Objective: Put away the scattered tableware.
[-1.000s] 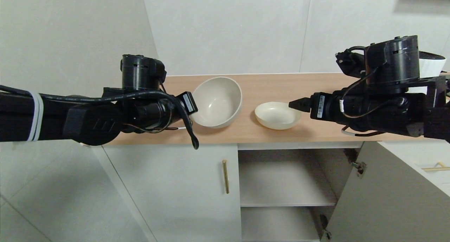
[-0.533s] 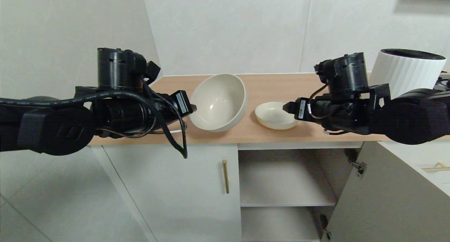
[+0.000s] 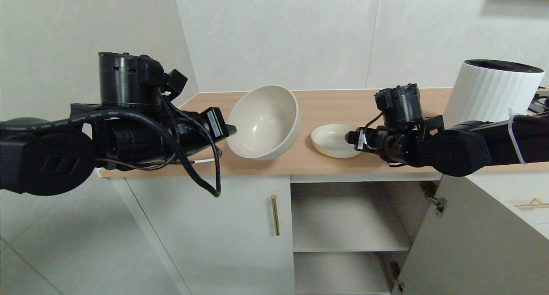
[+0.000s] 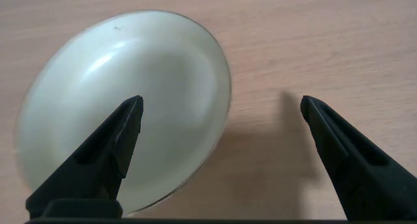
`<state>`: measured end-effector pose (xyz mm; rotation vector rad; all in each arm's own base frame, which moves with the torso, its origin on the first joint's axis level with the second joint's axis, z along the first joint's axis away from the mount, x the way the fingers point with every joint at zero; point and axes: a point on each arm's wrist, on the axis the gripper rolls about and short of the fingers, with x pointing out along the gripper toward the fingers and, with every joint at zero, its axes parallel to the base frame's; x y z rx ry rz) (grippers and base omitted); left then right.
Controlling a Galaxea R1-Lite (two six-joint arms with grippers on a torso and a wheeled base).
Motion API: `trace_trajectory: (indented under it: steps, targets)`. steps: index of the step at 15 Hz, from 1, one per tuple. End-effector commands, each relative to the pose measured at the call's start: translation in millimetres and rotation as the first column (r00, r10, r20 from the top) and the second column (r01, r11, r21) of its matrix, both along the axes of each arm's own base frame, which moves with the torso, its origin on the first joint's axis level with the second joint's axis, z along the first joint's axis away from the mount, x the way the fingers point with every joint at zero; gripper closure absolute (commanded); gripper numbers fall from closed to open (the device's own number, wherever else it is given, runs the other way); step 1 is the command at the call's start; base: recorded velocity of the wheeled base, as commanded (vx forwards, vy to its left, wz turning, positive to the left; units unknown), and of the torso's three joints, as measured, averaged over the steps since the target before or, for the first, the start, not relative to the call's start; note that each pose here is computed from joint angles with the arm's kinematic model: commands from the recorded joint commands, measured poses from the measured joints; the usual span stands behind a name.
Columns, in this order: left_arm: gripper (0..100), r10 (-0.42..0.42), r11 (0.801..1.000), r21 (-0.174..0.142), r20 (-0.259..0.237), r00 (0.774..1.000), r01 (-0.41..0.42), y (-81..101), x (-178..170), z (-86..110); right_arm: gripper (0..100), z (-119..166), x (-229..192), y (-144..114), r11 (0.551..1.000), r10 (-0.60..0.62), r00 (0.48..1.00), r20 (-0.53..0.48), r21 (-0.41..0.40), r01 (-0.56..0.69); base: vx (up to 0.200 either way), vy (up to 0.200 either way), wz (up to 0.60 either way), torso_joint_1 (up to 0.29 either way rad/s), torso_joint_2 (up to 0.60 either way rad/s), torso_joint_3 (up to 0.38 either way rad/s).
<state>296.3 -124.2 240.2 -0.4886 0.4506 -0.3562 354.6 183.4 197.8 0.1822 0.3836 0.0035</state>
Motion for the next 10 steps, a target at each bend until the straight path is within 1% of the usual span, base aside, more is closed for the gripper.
trace_trajectory:
  steps: [1,2,3,8,10]
  targets:
    - [100,0.0,1.0,-0.002,0.001,1.0,0.0,0.2,-1.2,0.6,0,-4.6,3.1,0.1,1.0,-0.004,1.0,-0.008,-0.005,0.004,0.0,0.0,0.0,0.0,0.0,0.0]
    - [100,0.0,1.0,-0.002,0.003,1.0,0.0,0.2,-1.1,1.0,0,-4.6,3.1,0.1,1.0,-0.004,1.0,-0.008,-0.003,0.004,0.0,0.0,0.0,0.0,0.0,0.0]
    - [100,0.0,1.0,-0.002,0.003,1.0,0.0,0.4,-1.5,1.1,100,-4.6,3.1,0.1,1.0,-0.003,1.0,-0.008,-0.003,0.003,0.0,0.0,0.0,0.0,0.0,0.0]
    - [100,-0.003,1.0,-0.004,0.002,1.0,0.003,2.3,-5.2,1.5,100,-2.6,1.1,-0.9,1.0,0.001,1.0,-0.007,0.005,-0.001,0.0,0.0,0.0,0.0,0.0,0.0]
    - [100,-0.017,1.0,-0.008,0.0,1.0,0.017,3.9,-10.0,2.0,100,2.9,-1.7,-2.3,0.999,-0.003,1.0,0.002,0.034,0.003,0.0,0.0,0.0,0.0,0.0,0.0]
